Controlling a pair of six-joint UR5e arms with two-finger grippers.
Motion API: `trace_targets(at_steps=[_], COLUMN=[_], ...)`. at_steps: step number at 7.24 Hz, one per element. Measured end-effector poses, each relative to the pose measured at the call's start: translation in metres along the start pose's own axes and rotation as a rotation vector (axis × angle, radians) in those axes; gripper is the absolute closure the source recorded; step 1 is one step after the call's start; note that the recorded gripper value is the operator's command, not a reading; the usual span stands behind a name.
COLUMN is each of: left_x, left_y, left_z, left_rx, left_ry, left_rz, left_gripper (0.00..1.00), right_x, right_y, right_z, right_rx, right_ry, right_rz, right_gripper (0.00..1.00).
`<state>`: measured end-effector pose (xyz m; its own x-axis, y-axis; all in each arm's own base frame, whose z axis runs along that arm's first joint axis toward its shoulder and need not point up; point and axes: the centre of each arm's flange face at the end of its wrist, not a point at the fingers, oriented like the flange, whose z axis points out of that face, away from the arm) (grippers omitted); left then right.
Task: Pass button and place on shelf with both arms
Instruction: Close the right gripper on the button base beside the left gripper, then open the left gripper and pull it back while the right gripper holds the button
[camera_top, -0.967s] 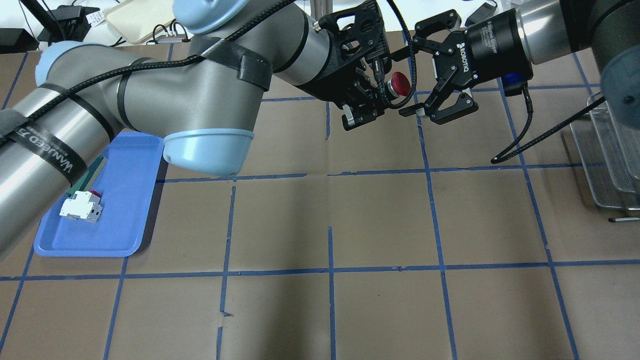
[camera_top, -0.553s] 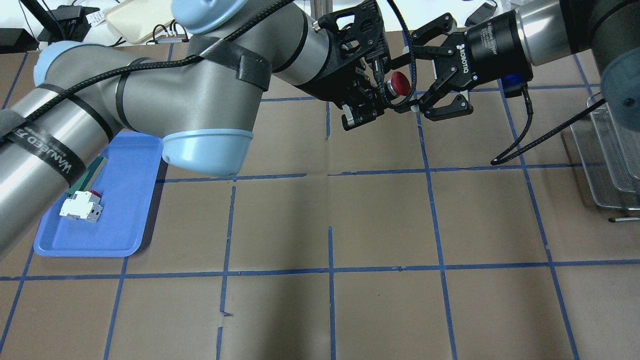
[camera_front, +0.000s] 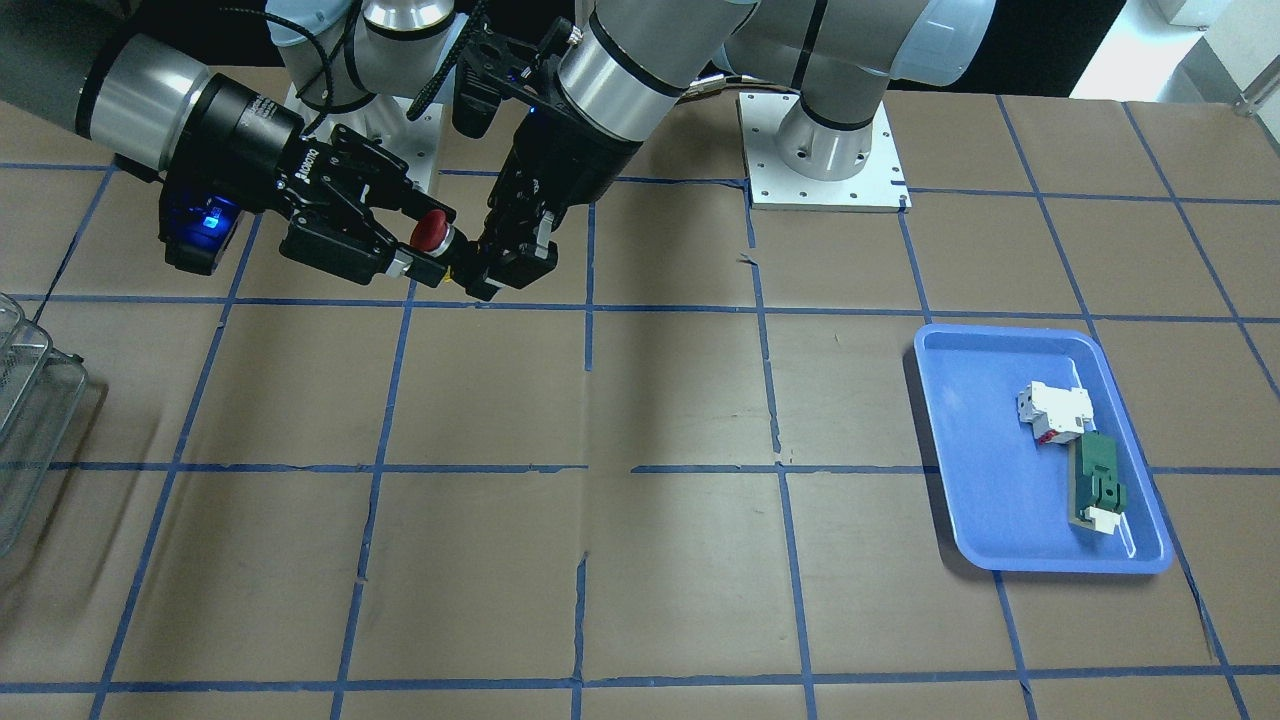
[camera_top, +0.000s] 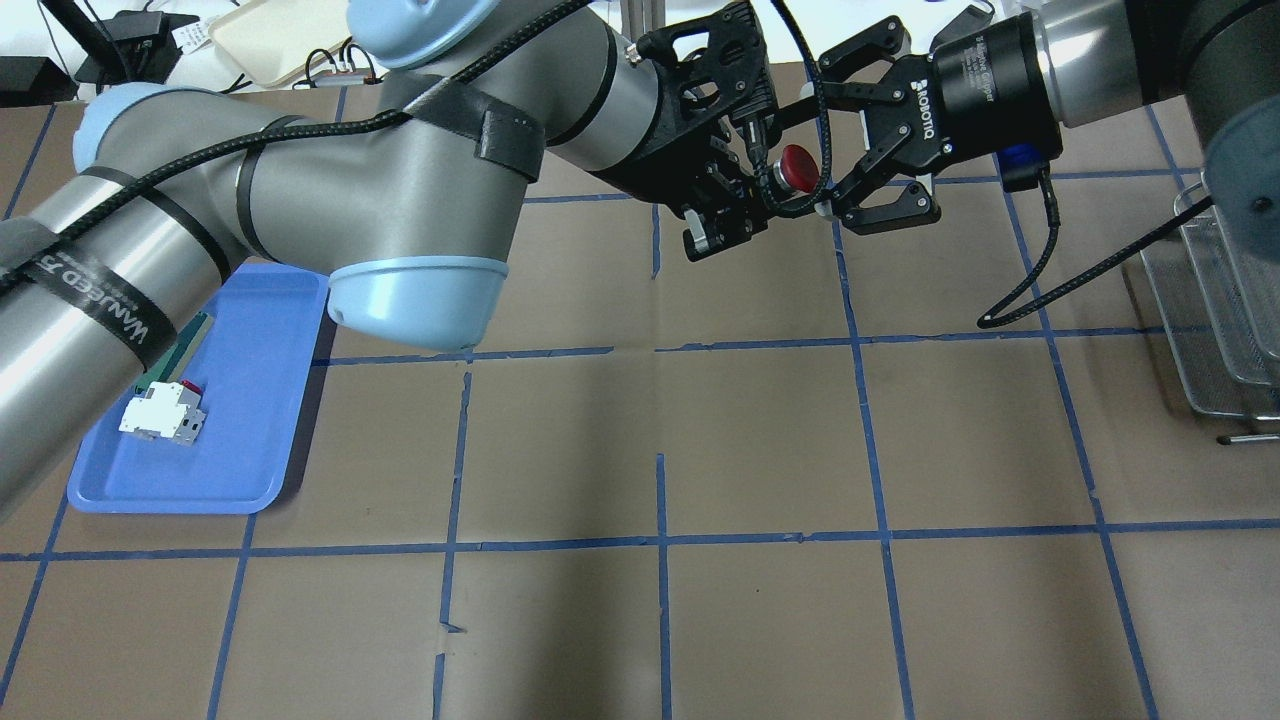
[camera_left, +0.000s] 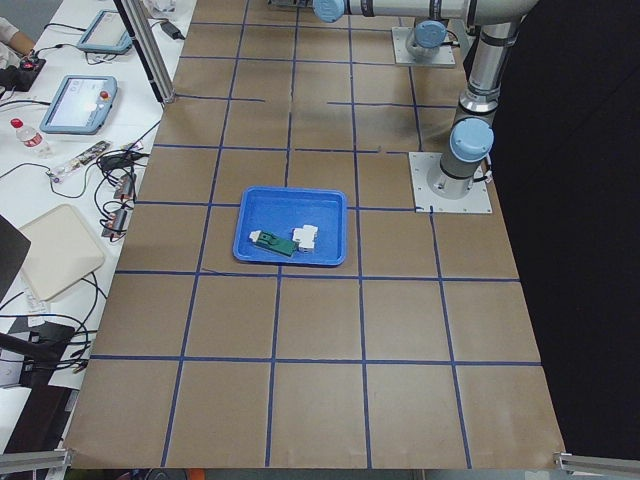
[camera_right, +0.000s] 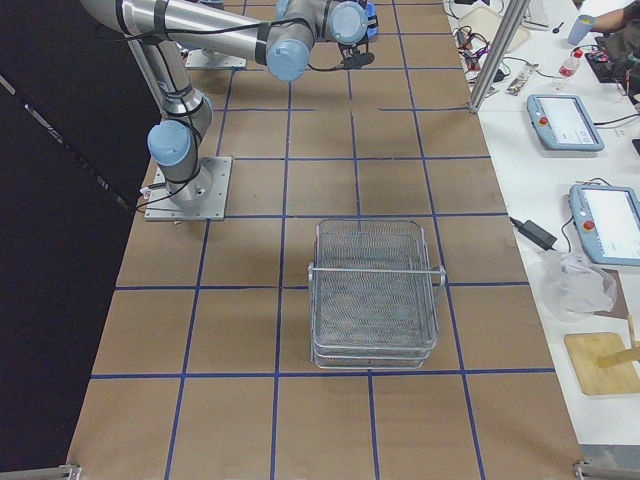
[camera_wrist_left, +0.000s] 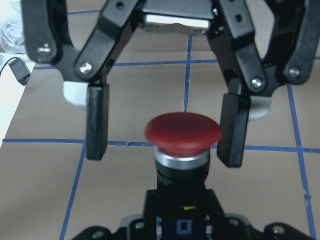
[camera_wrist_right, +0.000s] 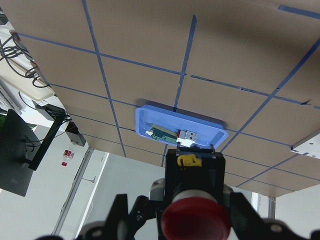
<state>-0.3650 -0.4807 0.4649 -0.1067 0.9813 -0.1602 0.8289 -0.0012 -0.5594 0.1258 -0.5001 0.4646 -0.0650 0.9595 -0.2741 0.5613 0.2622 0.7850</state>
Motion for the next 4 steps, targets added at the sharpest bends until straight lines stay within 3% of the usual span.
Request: trace_targets(at_steps=[1,3,4], left_x=[-0.0003,-0.0007,-0.0008], left_y=[0.0002,0.0001,0.0002], left_z=[0.0005,0.0007,0.0012], left_rx=[0.0,0.0,-0.001], left_ry=[0.0,0.0,0.001], left_rz=[0.0,0.0,0.0], left_gripper=[1.0,1.0,1.0], right_x=[0.0004,0.0016,0.0024], right_y=[-0.0006,-0.0027,-0.0038], right_z=[0.0005,0.002,0.0029], right_rx=[-0.001,-0.002,-0.003], right_ry=[0.001,0.007,0.01], right_rz=[-0.001,0.009,0.017], right_gripper=[0.25,0.53,0.76])
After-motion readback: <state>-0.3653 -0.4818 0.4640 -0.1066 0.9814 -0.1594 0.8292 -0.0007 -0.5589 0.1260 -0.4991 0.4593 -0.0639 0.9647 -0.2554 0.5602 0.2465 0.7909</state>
